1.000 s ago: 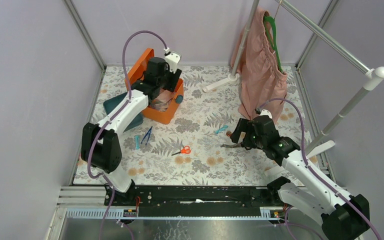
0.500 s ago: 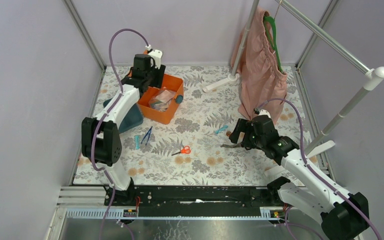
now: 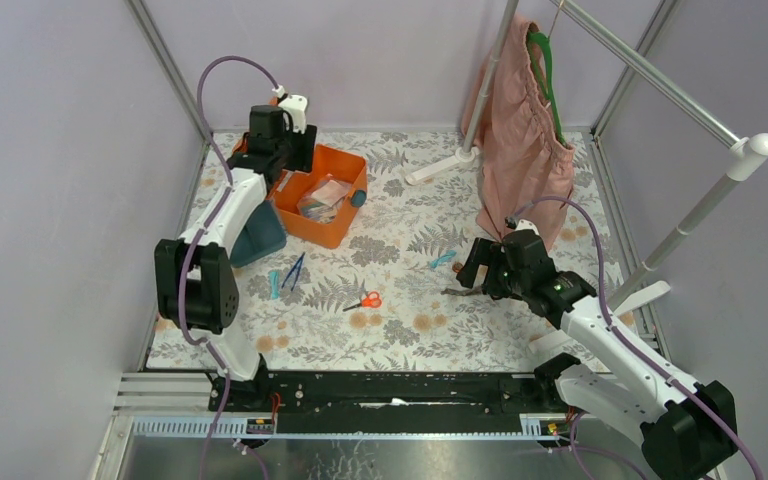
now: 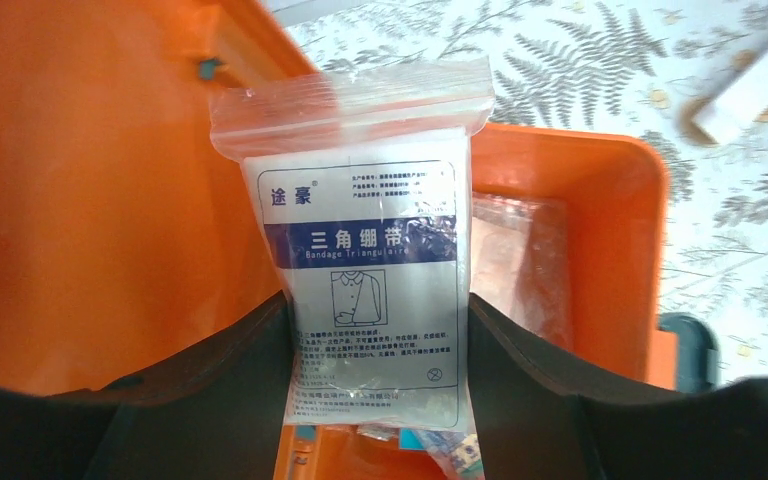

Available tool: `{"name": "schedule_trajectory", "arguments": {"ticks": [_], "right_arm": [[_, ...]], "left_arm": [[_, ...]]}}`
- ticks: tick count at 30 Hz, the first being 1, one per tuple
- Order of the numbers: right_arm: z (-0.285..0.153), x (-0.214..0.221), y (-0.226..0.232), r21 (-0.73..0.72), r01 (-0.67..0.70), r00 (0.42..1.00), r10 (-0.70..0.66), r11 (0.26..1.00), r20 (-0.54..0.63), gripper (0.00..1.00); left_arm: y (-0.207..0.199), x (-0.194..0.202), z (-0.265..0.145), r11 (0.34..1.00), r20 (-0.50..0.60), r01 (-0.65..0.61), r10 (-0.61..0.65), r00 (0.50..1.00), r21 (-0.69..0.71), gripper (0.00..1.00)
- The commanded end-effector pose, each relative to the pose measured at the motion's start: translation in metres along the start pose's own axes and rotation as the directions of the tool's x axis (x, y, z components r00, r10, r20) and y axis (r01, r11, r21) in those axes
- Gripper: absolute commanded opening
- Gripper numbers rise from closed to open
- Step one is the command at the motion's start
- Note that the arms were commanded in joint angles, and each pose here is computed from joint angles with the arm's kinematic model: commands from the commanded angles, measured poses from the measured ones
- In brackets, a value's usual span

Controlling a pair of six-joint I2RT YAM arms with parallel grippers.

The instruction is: Organize the medicine kit

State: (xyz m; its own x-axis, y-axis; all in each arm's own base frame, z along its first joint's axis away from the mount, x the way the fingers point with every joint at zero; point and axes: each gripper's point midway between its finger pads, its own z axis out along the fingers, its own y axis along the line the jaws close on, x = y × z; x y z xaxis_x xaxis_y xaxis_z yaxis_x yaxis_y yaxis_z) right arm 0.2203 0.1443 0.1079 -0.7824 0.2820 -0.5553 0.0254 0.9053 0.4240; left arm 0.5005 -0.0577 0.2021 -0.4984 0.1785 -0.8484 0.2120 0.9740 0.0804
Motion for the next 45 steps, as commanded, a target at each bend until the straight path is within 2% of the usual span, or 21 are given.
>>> {"name": "schedule_trajectory", "arguments": {"ticks": [1,6,16,26,33,39,43,45], "right_arm": [[-0.002,-0.007,0.007,-0.032,0.005,1.0,-0.004,0.999,0.025,1.0],[-0.001,-0.005,0.005,-0.027,0.006,1.0,-0.005,1.0,0.02,1.0],[-0.002,-0.004,0.005,-0.031,0.0,1.0,0.001,1.0,0.023,1.0],[-0.003,-0.003,0.004,-0.031,0.0,1.0,0.001,1.0,0.023,1.0],[-0.002,-0.003,0.004,-0.03,-0.001,1.0,0.001,1.0,0.022,1.0],[-0.003,-0.003,0.004,-0.029,0.006,1.0,-0.006,1.0,0.021,1.0],[-0.006,-0.01,-0.003,0.015,0.018,0.998,-0.019,1.0,0.054,1.0],[-0.009,-0.019,-0.008,0.054,0.034,0.996,-0.038,0.998,0.084,1.0]], "left_arm": [[-0.024,-0.019,-0.016,0.991,0.072,0.032,-0.042,0.997,0.128,0.67],[-0.053,-0.016,-0.015,0.974,0.062,0.025,-0.04,0.997,0.224,0.69],[-0.057,0.033,0.017,0.984,-0.089,0.04,-0.025,0.996,0.175,0.69],[-0.069,0.053,0.024,0.982,-0.135,0.021,0.005,0.991,0.186,0.7],[-0.074,0.069,0.023,0.981,-0.194,0.033,0.005,0.981,0.193,0.83],[-0.069,0.058,0.016,0.986,-0.178,0.047,-0.018,0.984,0.16,0.89],[-0.06,0.024,-0.002,0.991,-0.113,0.079,-0.066,0.991,0.112,0.89],[-0.061,0.003,-0.018,0.984,-0.06,0.142,-0.136,0.989,0.111,0.89]]}}
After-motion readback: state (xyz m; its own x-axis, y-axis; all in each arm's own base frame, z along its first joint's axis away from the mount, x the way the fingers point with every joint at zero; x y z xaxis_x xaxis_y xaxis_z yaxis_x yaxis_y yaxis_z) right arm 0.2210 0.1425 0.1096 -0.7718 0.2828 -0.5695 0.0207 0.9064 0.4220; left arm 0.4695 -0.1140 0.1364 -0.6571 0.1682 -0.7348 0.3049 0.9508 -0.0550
